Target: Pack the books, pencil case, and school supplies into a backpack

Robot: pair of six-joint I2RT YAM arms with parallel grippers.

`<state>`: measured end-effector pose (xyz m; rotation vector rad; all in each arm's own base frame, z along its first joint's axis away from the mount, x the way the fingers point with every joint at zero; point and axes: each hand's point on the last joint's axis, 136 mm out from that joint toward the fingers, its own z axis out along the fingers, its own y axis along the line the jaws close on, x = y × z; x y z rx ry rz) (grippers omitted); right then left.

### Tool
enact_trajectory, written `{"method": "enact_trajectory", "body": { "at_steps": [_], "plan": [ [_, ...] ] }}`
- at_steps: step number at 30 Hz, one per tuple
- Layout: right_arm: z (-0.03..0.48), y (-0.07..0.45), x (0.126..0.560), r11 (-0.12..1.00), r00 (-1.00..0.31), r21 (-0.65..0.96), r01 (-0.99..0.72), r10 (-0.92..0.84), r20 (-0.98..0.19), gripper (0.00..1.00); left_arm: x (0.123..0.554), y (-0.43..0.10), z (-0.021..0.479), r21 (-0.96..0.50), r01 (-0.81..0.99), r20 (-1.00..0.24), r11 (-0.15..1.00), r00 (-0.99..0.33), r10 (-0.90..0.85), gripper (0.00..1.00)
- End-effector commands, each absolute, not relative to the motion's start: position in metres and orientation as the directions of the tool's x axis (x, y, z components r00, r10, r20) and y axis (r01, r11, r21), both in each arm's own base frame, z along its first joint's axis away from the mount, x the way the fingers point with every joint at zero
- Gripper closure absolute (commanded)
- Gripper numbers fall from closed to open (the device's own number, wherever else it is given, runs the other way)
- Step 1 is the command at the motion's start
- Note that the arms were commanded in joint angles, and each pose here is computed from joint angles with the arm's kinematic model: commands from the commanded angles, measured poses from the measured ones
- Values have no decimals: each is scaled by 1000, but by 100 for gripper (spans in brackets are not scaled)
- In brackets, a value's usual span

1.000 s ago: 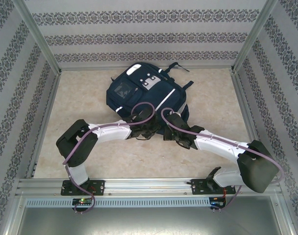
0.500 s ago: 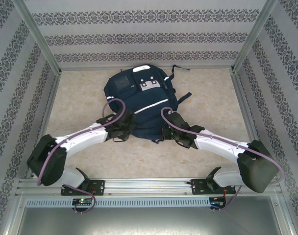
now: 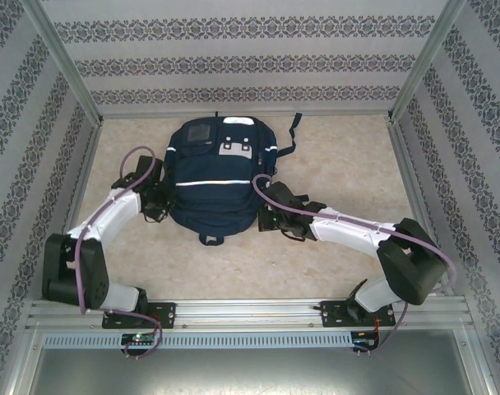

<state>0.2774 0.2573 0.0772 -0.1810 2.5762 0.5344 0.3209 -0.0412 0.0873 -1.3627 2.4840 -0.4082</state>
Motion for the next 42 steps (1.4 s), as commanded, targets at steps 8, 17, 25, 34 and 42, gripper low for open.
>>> {"method": "enact_trajectory", "body": {
  "at_steps": [8,17,25,34,42],
  "plan": [
    [73,265,288,942,-864,264,-206,-48,-502,100,304,-52,90,-358,-750,-55,556,-578,-814,54],
    [76,273,291,934,-859,278,-225,-55,-509,100,271,-145,118,-506,-692,16,515,-604,-797,49],
    [79,272,288,928,-854,281,-245,-69,-516,100,294,-218,124,-640,-625,54,448,-618,-784,28],
    [82,268,286,930,-848,279,-240,-61,-527,100,283,-226,78,-503,-710,57,493,-596,-801,69],
    [75,244,298,953,-850,239,-184,-32,-526,100,265,-167,94,-403,-727,-115,555,-562,-819,100]
  ]
}}
